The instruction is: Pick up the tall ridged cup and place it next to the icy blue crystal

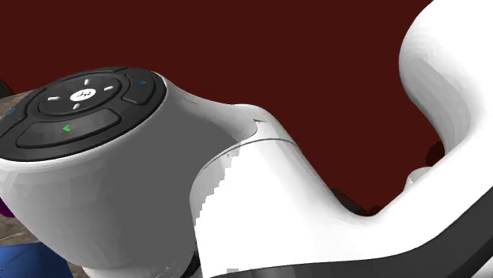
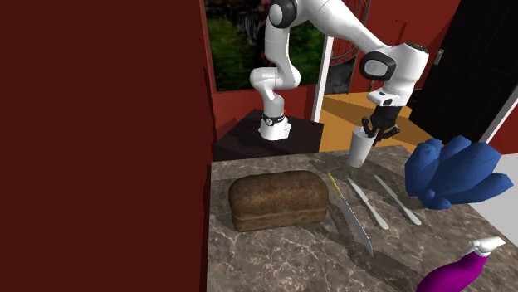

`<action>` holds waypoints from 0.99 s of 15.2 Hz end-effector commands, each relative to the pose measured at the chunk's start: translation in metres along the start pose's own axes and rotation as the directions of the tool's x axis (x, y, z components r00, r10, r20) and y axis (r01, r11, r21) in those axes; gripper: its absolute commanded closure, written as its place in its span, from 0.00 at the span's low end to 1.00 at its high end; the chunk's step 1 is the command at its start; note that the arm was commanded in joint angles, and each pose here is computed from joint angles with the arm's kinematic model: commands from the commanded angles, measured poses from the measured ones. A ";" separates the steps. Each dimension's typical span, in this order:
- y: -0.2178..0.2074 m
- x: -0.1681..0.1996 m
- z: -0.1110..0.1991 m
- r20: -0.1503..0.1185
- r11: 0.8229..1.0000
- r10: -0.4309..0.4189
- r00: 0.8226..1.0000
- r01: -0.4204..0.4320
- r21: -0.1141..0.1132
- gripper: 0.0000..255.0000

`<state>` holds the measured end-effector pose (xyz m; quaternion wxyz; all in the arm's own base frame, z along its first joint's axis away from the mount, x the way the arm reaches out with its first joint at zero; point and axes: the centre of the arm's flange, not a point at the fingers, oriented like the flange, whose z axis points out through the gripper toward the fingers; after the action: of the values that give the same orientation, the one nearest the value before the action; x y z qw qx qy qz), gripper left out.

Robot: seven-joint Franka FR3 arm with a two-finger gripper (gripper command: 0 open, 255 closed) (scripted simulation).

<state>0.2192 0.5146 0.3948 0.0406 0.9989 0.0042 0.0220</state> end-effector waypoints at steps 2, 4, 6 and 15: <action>-0.002 0.000 0.010 0.000 1.000 0.000 1.000 0.000 0.001 1.00; -0.002 0.000 0.010 0.000 1.000 0.000 1.000 0.000 0.001 1.00; -0.002 0.000 0.010 0.000 1.000 0.000 1.000 0.000 0.001 1.00; -0.002 0.000 0.010 0.000 1.000 0.000 1.000 0.000 0.001 0.00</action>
<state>0.2196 0.5155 0.3846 0.0404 0.9989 0.0042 0.0221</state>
